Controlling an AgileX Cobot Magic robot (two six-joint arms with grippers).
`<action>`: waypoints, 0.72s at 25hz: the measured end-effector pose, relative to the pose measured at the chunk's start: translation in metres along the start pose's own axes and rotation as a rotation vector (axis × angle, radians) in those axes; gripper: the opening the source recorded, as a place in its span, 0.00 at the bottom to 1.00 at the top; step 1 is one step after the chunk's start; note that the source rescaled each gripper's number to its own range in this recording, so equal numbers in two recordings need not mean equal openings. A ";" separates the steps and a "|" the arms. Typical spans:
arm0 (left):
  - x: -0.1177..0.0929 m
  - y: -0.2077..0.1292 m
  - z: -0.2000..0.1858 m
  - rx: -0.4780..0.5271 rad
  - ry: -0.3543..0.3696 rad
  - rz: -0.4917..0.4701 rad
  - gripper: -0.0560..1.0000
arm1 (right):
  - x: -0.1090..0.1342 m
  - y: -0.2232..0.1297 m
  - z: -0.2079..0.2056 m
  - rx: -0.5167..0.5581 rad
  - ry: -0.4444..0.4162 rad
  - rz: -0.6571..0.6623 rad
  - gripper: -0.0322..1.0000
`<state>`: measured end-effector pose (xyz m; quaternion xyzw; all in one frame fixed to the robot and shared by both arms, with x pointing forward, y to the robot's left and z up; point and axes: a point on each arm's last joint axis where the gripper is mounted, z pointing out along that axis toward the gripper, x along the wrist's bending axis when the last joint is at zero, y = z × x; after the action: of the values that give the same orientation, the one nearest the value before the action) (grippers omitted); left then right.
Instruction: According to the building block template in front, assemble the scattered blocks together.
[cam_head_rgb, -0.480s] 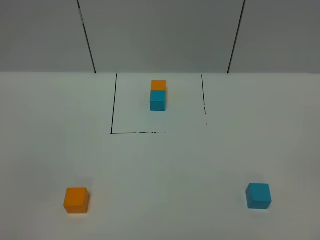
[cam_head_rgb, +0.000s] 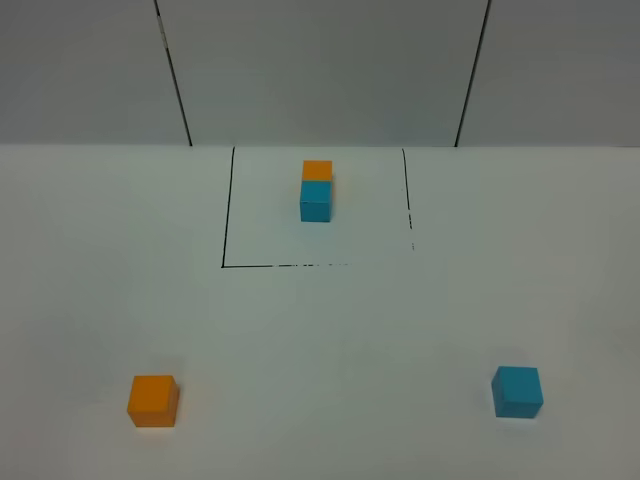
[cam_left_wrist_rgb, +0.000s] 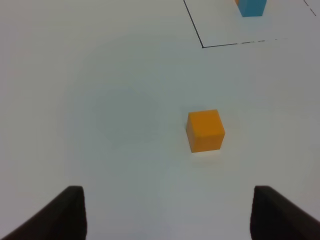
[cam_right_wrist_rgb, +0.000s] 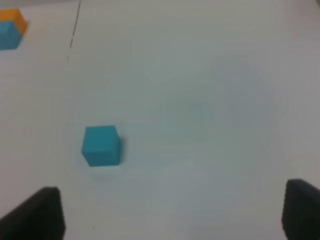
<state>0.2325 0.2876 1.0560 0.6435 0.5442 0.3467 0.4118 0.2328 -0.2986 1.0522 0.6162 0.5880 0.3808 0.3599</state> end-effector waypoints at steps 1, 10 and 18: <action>0.000 0.000 0.000 0.000 0.000 0.000 0.48 | 0.000 0.000 0.000 0.000 0.000 0.000 0.75; 0.000 0.000 0.000 0.000 0.000 0.000 0.48 | 0.000 0.000 0.000 0.000 0.000 0.000 0.75; 0.000 0.000 0.000 0.000 0.000 0.000 0.48 | 0.000 0.000 0.000 0.000 0.000 0.000 0.75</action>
<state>0.2325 0.2876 1.0560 0.6435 0.5442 0.3467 0.4118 0.2328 -0.2986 1.0522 0.6162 0.5880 0.3808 0.3599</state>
